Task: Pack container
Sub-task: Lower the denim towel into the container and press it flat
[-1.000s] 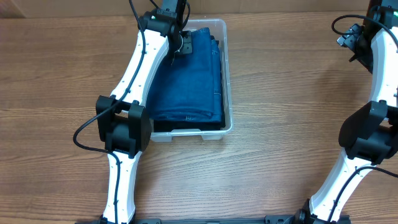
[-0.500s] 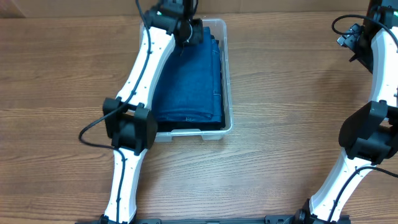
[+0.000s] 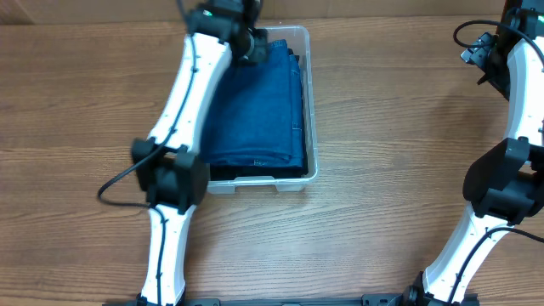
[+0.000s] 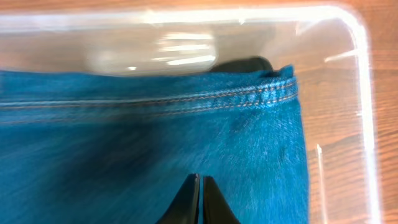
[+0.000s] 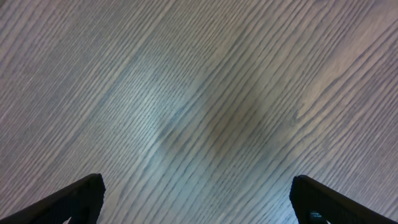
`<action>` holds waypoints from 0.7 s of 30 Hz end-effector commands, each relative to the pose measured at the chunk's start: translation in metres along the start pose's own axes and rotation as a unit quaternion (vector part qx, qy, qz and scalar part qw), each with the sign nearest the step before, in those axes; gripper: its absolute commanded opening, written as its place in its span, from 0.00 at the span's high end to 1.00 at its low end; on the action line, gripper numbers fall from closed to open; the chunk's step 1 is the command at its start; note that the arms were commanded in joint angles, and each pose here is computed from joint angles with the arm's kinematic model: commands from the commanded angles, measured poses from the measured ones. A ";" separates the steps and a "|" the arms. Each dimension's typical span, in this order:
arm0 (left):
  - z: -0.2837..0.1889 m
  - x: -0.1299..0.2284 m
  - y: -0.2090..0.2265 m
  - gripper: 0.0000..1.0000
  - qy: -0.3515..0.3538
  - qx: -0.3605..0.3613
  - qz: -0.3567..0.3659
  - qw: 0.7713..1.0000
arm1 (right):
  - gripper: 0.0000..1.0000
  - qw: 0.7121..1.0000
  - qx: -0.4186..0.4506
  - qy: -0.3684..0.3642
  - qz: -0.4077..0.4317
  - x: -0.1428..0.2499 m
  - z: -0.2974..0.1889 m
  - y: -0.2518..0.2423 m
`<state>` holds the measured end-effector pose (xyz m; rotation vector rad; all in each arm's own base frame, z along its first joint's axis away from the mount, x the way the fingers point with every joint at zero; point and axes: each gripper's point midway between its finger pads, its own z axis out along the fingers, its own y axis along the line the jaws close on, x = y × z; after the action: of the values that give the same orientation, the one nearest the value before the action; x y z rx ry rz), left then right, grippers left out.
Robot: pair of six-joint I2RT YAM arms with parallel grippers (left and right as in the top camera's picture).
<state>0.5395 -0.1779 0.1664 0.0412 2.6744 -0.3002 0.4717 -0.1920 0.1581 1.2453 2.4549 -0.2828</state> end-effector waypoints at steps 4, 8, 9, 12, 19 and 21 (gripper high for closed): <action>-0.053 0.004 0.067 0.96 0.013 -0.062 -0.056 0.996 | 0.00 1.000 0.004 -0.007 0.005 -0.004 -0.001 -0.003; -0.004 0.029 0.075 0.96 0.071 -0.063 -0.062 0.994 | 0.00 1.000 0.004 -0.007 0.005 -0.004 -0.001 -0.003; 0.007 0.035 0.076 0.96 0.083 -0.064 -0.062 0.993 | 0.00 1.000 0.004 -0.007 0.005 -0.004 -0.001 -0.003; 0.038 0.050 0.077 0.96 0.115 -0.059 -0.064 0.990 | 0.00 1.000 0.004 -0.007 0.005 -0.004 -0.001 -0.003; 0.028 0.026 0.072 0.96 0.073 -0.052 -0.058 0.994 | 0.00 1.000 0.004 -0.007 0.005 -0.004 -0.001 -0.003; 0.000 0.005 0.063 0.96 0.031 -0.040 -0.053 0.997 | 0.00 1.000 0.004 -0.007 0.005 -0.004 -0.001 -0.003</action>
<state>0.5268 -0.1041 0.1141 -0.1407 2.8617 -0.1634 0.4715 -0.1918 0.1578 1.2457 2.4564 -0.2827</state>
